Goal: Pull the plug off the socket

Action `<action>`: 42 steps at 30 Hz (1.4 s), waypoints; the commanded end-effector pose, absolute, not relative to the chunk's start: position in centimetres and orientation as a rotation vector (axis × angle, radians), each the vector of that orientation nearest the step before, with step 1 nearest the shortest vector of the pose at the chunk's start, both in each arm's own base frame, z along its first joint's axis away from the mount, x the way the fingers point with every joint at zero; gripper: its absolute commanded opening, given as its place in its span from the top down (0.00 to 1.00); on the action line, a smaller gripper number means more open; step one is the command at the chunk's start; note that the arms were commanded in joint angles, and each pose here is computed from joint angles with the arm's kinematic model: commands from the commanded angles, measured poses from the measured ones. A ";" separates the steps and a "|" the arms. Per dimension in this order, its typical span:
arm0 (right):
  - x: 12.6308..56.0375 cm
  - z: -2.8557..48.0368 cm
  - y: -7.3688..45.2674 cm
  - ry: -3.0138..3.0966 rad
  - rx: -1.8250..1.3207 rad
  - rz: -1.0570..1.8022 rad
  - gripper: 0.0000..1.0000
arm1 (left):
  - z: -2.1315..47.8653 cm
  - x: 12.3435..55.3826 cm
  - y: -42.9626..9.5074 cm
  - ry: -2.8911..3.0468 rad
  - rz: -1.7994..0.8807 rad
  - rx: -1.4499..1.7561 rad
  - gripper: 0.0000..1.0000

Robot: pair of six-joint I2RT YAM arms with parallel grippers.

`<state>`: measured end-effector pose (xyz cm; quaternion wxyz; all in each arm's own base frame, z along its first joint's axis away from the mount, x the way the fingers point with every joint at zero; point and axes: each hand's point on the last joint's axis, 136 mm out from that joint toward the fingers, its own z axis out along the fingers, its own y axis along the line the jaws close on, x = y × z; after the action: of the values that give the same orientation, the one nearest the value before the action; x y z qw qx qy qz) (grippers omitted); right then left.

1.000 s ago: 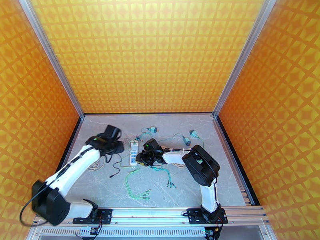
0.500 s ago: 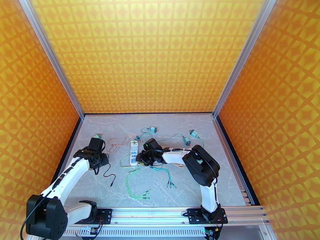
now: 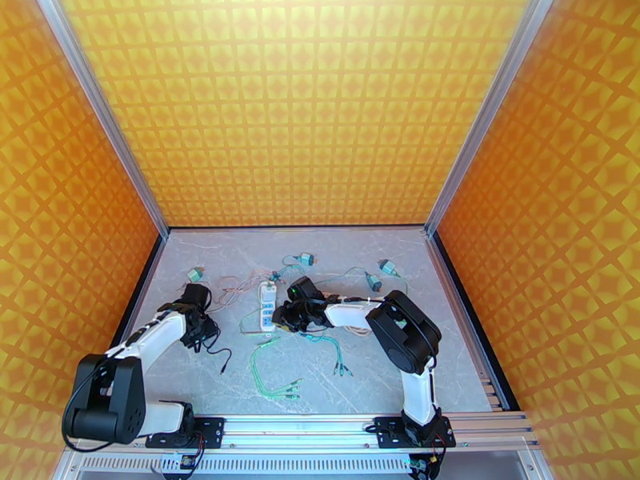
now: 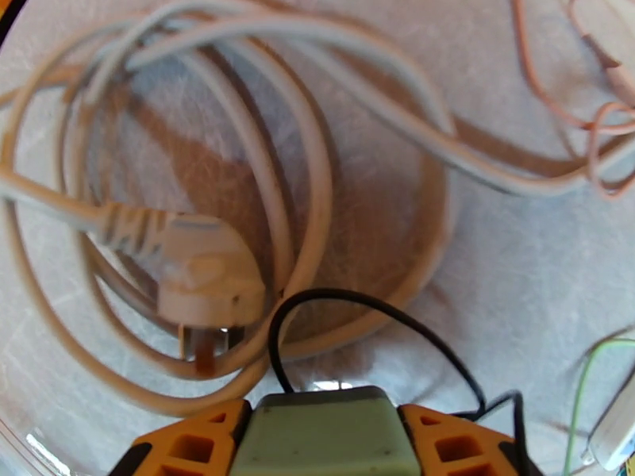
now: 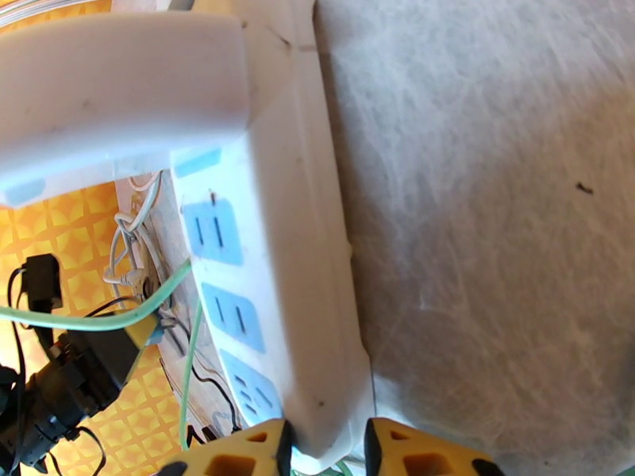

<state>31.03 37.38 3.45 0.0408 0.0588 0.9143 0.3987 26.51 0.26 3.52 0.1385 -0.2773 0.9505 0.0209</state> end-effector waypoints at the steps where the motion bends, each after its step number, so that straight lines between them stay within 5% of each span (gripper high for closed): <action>1: 30.5 0.7 34.8 2.887 0.263 1.019 0.69 | 2.8 26.5 -0.2 2.741 0.009 -0.851 0.68; 16: 31.6 2.5 36.3 2.825 0.199 1.108 0.68 | 7.7 27.0 -0.4 2.645 -0.062 -0.843 0.24; 29: 32.7 5.5 37.4 2.729 0.123 1.176 0.66 | 14.5 31.8 -6.2 2.543 -0.263 -0.494 0.22; 42: 33.4 6.9 35.6 2.650 0.179 1.163 0.66 | 15.8 35.9 -16.8 2.575 -0.331 -0.142 0.21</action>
<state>32.56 36.29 5.68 0.0915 0.0556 0.9128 0.3940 35.06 -14.85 15.25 0.2598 -0.0838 0.9547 -0.1180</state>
